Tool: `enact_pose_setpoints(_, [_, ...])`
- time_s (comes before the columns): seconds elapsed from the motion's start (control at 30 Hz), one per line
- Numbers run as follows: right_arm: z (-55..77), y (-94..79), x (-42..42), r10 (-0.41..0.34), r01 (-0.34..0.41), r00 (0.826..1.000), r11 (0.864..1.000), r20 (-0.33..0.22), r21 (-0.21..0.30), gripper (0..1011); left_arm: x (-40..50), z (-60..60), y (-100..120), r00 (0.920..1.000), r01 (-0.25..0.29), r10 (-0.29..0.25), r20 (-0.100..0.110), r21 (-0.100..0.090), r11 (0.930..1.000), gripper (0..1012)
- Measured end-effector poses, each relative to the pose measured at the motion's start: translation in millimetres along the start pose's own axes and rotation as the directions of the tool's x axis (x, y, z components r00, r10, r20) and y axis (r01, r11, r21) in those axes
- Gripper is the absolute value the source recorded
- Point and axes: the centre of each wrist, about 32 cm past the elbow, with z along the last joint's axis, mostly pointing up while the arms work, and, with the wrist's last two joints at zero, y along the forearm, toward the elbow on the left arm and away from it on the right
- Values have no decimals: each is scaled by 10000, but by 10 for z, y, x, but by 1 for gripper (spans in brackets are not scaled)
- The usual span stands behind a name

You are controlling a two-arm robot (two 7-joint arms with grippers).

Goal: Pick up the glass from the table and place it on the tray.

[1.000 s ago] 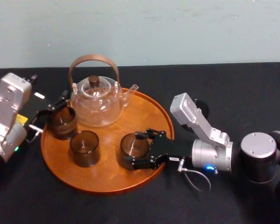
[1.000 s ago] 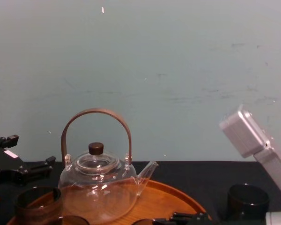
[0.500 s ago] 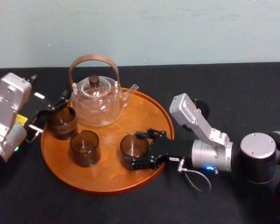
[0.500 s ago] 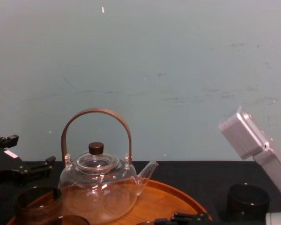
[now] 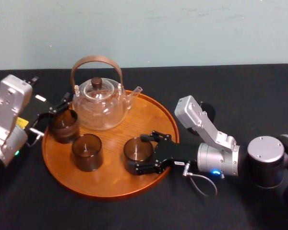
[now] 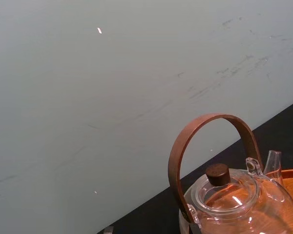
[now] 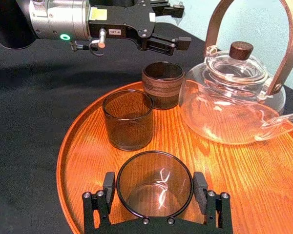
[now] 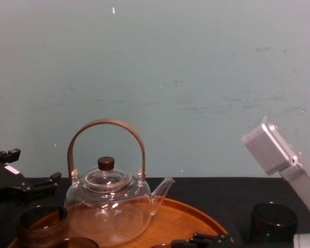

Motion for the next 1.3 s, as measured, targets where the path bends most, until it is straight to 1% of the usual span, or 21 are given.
enact_pose_setpoints(0.3, [0,0,0,10,-10,10000,10000,-7,5,1002,0,0,0,10000,0,0,0,0,10000,1001])
enact_pose_setpoints(0.53, [-14,-104,4,65,-65,9999,10000,-95,71,1002,0,0,0,10000,0,0,0,0,10000,1001])
enact_pose_setpoints(0.9, [-52,-420,-62,-83,87,9996,9999,-271,122,1002,0,0,0,10000,0,0,0,-1,10000,1001])
enact_pose_setpoints(1.03, [-74,-643,-104,-241,247,9992,9995,-329,175,1003,0,0,0,10000,1,-1,0,-1,10000,1001])
enact_pose_setpoints(1.07, [-74,-643,-104,-241,247,9992,9995,-329,175,1003,0,0,0,10000,0,0,0,0,10000,1001])
enact_pose_setpoints(1.13, [-82,-785,-123,-445,452,9985,9988,-328,206,1002,0,0,0,10000,0,0,0,0,10000,1001])
enact_pose_setpoints(1.17, [-82,-785,-123,-445,452,9985,9988,-328,206,1002,0,0,0,10000,0,0,0,0,10000,1001])
enact_pose_setpoints(1.2, [-85,-852,-125,-588,595,9977,9980,-333,219,1002,0,0,0,10000,0,0,0,-1,10000,1001])
enact_pose_setpoints(1.27, [-86,-910,-127,-725,733,9968,9970,-339,231,1003,0,0,0,10000,0,0,0,0,10000,1001])
enact_pose_setpoints(1.3, [-96,-965,-128,-889,898,9953,9957,-377,221,1002,0,0,0,10000,-1,1,0,0,10000,1001])
